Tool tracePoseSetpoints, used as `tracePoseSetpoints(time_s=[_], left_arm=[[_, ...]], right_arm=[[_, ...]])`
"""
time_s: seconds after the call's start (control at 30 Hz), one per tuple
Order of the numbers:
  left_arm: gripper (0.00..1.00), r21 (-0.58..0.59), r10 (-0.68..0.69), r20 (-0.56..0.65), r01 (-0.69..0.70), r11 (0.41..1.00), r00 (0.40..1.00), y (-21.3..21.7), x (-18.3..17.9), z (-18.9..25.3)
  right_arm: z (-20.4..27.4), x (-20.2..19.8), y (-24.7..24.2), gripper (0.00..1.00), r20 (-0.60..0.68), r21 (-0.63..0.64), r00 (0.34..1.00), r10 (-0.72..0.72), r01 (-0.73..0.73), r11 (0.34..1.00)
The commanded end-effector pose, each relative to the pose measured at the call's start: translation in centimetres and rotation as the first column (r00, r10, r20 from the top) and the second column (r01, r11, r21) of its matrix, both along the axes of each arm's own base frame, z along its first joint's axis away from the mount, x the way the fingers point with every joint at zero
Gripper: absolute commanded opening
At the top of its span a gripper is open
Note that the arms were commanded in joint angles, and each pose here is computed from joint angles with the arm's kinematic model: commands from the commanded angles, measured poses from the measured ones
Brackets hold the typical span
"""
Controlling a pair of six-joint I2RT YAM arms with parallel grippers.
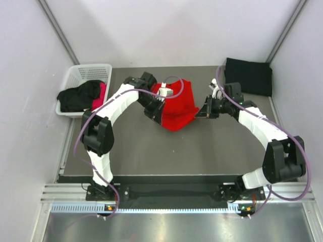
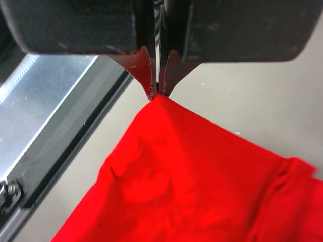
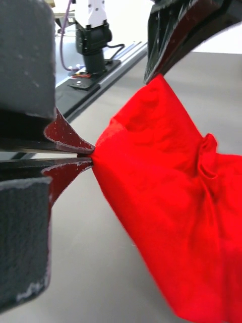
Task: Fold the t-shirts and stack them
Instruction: Fold the tshirt
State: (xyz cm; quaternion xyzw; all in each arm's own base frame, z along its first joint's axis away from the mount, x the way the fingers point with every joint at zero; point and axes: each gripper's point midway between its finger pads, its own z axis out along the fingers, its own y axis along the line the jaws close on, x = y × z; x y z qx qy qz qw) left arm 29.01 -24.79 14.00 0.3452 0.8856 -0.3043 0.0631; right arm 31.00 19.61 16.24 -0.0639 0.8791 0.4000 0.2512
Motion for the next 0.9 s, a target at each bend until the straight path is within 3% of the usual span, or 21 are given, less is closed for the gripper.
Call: tracePoseSetpoints(time_s=[0.0,0.67,0.87], left_arm=[[0.0,-0.053,0.036,0.113,-0.03,0.998,0.993,1.2,2.2,3.8],[0.0,-0.187,0.223,0.3,-0.172,0.967,0.927,1.9,17.1,5.4],[0.0,-0.224,0.34,0.368,-0.272,0.936,0.865,3.4,22.1,5.8]], right_arm=[[1.5,2.8,0.0,0.0,0.082,0.01,0.997,-0.007,0.006,1.0],[4.7,16.1,1.9,0.0,0.246,0.051,0.967,-0.064,0.053,0.997],[4.5,19.4,2.2,0.0,0.265,0.058,0.961,-0.084,0.071,0.996]])
